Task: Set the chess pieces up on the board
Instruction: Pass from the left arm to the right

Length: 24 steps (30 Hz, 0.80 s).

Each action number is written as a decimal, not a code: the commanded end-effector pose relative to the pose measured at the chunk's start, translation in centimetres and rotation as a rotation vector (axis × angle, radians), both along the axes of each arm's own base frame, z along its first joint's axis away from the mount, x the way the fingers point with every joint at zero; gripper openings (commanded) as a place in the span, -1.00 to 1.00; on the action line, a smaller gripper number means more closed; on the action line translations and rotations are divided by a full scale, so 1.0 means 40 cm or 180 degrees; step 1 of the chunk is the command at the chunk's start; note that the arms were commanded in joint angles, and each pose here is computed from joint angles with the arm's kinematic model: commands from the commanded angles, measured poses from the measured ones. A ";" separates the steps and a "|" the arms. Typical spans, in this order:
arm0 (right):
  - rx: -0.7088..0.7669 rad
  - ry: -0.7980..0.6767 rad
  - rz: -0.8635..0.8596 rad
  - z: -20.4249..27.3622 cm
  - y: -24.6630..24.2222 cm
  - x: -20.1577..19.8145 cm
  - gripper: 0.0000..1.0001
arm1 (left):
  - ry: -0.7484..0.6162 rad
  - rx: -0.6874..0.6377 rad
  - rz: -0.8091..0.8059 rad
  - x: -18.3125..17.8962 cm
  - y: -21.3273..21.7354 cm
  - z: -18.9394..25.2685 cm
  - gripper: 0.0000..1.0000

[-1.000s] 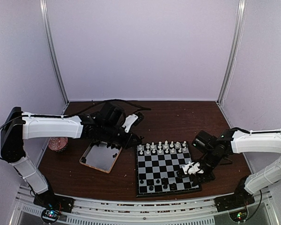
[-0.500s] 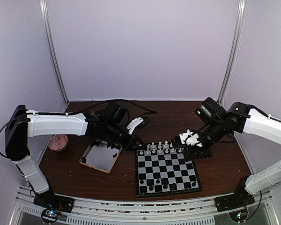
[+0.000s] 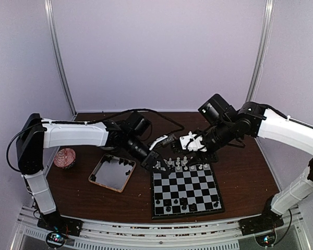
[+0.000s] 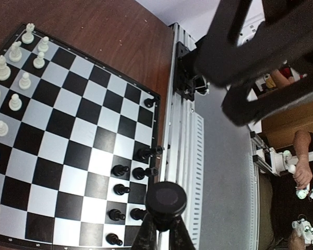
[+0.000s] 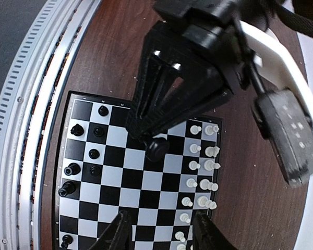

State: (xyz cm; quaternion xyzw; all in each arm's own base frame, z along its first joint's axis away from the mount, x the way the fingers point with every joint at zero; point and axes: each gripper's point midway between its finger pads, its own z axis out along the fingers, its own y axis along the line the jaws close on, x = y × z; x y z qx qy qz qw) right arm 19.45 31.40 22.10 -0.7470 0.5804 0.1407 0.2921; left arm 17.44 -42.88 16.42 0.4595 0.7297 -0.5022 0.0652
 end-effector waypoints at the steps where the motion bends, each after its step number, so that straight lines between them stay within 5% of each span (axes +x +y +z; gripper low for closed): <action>1: -0.0126 -0.0326 0.0285 0.013 0.028 -0.022 -0.16 | 0.0279 -0.0153 -0.0223 -0.028 -0.002 0.037 -0.95; 24: -0.0577 -0.0806 0.0649 -0.075 0.135 -0.048 -0.14 | 0.0720 -0.0216 -0.0524 -0.082 -0.007 0.050 -0.92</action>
